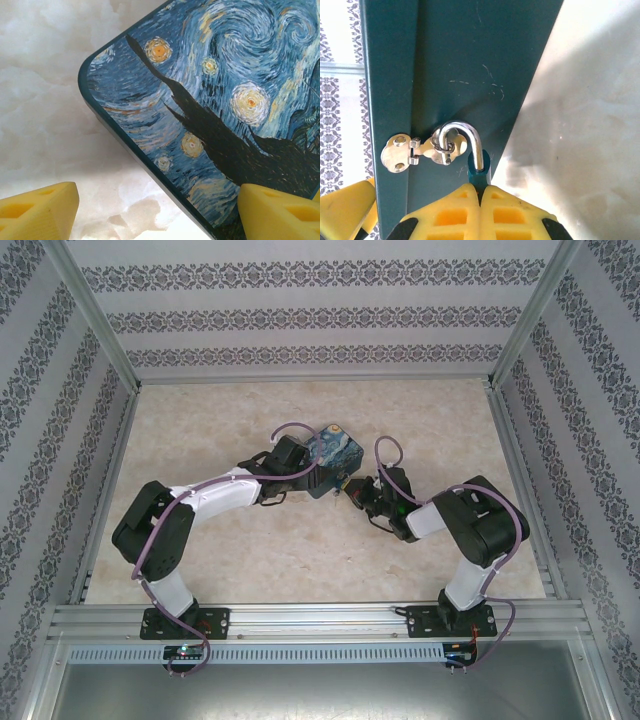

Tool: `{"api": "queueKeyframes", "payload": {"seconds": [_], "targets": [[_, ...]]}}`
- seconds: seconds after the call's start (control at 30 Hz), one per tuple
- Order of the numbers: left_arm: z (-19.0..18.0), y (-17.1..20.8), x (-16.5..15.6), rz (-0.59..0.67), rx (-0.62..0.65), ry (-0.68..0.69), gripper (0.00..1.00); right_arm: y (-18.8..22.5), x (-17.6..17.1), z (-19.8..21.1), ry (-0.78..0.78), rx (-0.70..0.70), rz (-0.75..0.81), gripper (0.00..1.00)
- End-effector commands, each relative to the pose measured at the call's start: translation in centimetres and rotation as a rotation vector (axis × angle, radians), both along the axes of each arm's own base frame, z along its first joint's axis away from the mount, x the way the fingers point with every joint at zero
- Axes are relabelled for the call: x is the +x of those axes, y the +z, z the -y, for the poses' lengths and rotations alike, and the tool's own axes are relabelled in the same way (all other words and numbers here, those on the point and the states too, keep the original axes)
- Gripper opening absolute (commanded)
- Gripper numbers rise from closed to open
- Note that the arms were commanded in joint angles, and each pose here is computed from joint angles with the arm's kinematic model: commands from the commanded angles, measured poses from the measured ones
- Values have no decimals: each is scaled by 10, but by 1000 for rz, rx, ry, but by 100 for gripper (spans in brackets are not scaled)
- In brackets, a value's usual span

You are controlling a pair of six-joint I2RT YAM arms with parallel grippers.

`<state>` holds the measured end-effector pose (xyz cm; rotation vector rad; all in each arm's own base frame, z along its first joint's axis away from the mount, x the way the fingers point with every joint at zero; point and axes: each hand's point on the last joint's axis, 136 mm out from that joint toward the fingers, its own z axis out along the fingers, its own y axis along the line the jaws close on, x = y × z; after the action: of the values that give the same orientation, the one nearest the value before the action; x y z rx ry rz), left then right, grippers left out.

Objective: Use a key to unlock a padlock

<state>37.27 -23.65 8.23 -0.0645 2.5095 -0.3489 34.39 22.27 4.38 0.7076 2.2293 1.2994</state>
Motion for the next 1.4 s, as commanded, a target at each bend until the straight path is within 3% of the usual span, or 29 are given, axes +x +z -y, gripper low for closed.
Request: {"api": "queueKeyframes", "payload": {"seconds": [0.0, 0.5, 0.93, 1.1, 1.37], "targets": [[-18, -40, -26, -130, 145, -32, 82, 6, 19, 13, -95, 3, 14, 0], [-14, -41, -24, -145, 145, -33, 83, 5, 29, 57, -175, -9, -2, 0], [-12, -41, -24, -147, 135, -39, 83, 6, 12, 58, -74, -28, 41, 0], [-10, -42, -24, -149, 129, -41, 83, 15, 11, 42, 22, -19, 91, 24], [-9, -41, -23, -149, 124, -39, 83, 12, 10, 16, 98, -28, 110, 31]]}}
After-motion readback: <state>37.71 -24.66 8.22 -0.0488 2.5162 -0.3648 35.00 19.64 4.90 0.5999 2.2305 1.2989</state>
